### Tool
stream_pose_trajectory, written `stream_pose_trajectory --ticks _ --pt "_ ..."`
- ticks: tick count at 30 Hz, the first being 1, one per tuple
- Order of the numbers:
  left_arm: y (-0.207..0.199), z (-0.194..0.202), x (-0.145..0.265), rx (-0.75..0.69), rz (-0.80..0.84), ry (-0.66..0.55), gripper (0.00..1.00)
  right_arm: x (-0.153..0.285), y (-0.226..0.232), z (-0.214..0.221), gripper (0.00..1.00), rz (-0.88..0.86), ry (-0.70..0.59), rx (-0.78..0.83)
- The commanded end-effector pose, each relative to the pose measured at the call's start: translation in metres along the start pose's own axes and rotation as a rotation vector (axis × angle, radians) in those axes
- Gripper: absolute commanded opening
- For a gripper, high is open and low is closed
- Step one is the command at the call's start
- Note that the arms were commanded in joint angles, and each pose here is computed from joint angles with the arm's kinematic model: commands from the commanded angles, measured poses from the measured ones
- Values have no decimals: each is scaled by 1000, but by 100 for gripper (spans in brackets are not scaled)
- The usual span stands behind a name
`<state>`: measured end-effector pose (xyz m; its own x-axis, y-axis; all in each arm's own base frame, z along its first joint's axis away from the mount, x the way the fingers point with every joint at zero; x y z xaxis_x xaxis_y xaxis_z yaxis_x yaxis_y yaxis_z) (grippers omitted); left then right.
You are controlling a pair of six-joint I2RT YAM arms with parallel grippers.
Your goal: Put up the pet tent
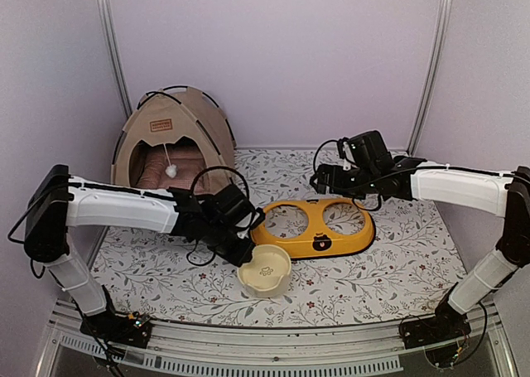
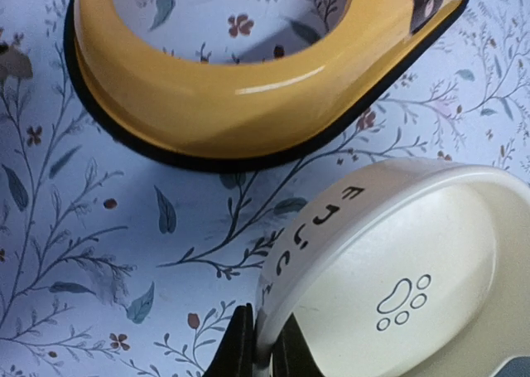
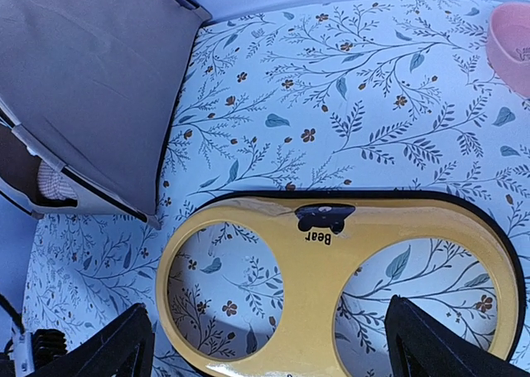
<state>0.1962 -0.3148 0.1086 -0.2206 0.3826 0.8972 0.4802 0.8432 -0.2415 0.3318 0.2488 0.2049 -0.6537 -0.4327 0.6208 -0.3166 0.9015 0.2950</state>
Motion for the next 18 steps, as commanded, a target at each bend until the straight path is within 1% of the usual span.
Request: stream_pose_trajectory --ticks 1,4,9,14,18 --pt "-21 -56 35 -77 41 -178 0 25 6 -29 99 15 -97 24" --pt "-19 -80 41 -93 27 -218 0 35 4 -34 99 31 -125 24" --pt "-9 -116 37 -102 -3 -260 0 55 0 -38 99 52 -168 21" --pt "6 -151 21 -106 -63 -280 0 76 -3 -40 99 51 -210 16" --pt "20 -169 0 -102 -106 -274 0 87 -5 -36 99 41 -220 9"
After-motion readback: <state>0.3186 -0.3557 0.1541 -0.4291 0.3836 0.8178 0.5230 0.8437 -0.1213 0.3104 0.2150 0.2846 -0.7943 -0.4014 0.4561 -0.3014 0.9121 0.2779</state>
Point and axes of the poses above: each gripper's point midway between its finger pads, its own x axis back along the fingers, its own y axis along the line the jaws close on, z = x × y, the point moved 5 cm from there along x, back along the fingers, and after that the axes turned 8 degrees about x, right-handed, at the moved point
